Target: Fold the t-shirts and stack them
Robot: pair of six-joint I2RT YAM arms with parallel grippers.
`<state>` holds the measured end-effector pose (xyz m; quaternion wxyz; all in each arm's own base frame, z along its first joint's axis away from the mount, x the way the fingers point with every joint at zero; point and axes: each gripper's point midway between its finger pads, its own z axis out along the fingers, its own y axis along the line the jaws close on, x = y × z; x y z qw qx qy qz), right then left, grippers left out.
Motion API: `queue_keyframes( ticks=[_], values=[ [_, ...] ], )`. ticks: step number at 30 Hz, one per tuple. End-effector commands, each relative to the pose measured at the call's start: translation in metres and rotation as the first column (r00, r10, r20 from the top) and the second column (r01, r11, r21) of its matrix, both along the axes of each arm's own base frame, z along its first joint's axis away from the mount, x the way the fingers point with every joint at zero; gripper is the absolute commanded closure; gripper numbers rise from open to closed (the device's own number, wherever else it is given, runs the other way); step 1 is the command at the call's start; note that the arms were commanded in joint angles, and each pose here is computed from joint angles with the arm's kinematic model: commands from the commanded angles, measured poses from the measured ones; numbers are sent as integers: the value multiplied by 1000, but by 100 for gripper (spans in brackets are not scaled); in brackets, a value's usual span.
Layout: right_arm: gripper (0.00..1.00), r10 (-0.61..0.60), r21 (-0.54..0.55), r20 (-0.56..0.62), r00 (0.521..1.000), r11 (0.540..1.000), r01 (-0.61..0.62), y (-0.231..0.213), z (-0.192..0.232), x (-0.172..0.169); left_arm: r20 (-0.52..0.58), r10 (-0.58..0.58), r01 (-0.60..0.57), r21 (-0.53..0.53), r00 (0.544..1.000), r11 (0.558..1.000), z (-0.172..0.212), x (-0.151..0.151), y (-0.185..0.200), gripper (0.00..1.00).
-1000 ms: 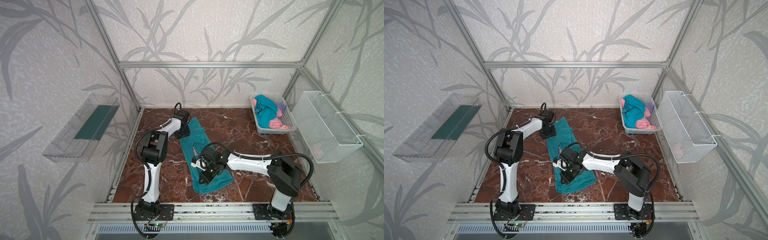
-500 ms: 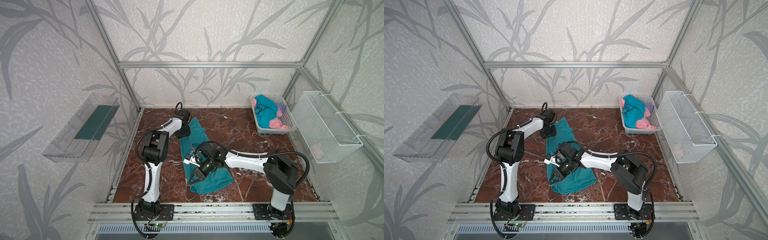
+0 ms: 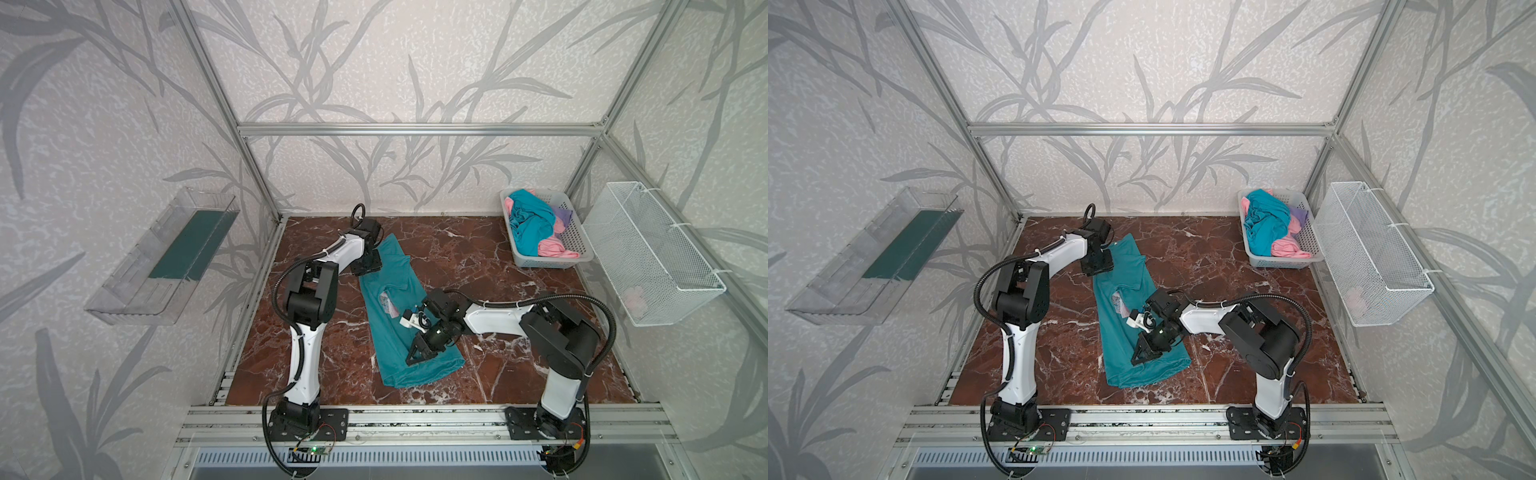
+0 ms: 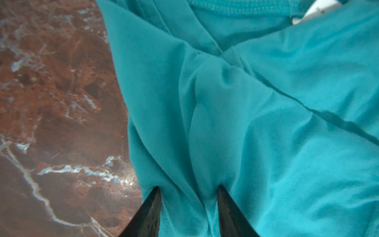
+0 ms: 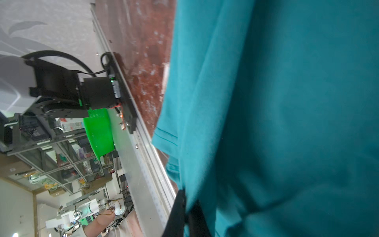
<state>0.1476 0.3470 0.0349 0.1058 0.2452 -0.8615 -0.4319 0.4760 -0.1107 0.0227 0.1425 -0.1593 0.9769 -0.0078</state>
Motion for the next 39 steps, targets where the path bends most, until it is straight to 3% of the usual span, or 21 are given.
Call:
queue_keyframes(
  ticks=[1,6,10,14,18,22,28,32,36,39],
  values=[
    [91,21,-47,9,1000,999,-21,-11,-3,-11,-65,-7,10,37,998,999,-24,-5,6,54],
    [88,37,-79,-10,999,996,-37,-18,-15,-21,-66,-8,10,42,998,999,-25,5,4,54],
    [65,64,-79,19,998,995,-62,-13,-11,-22,-66,-9,11,35,998,999,-21,8,3,54],
    [59,69,-83,60,996,995,-64,-11,1,-17,-50,-16,16,10,999,1000,-7,6,-2,53],
    [57,81,-103,165,983,993,-64,-13,29,-4,8,-32,33,-27,999,999,26,2,-12,49],
    [49,89,-169,328,940,985,-34,-25,61,18,92,-39,45,-62,995,997,70,-1,-19,45],
    [40,83,-244,401,912,970,19,-42,69,30,184,-31,46,-80,982,996,119,-9,-17,41],
    [46,33,-192,454,890,979,62,-24,79,58,198,-26,45,-89,980,995,129,-31,-15,41],
    [90,-63,-134,459,886,981,140,2,75,108,170,3,15,-107,986,994,113,-78,-6,51],
    [94,-160,-96,426,891,971,220,21,62,148,129,36,-18,-138,991,990,88,-117,-3,57]
  ],
)
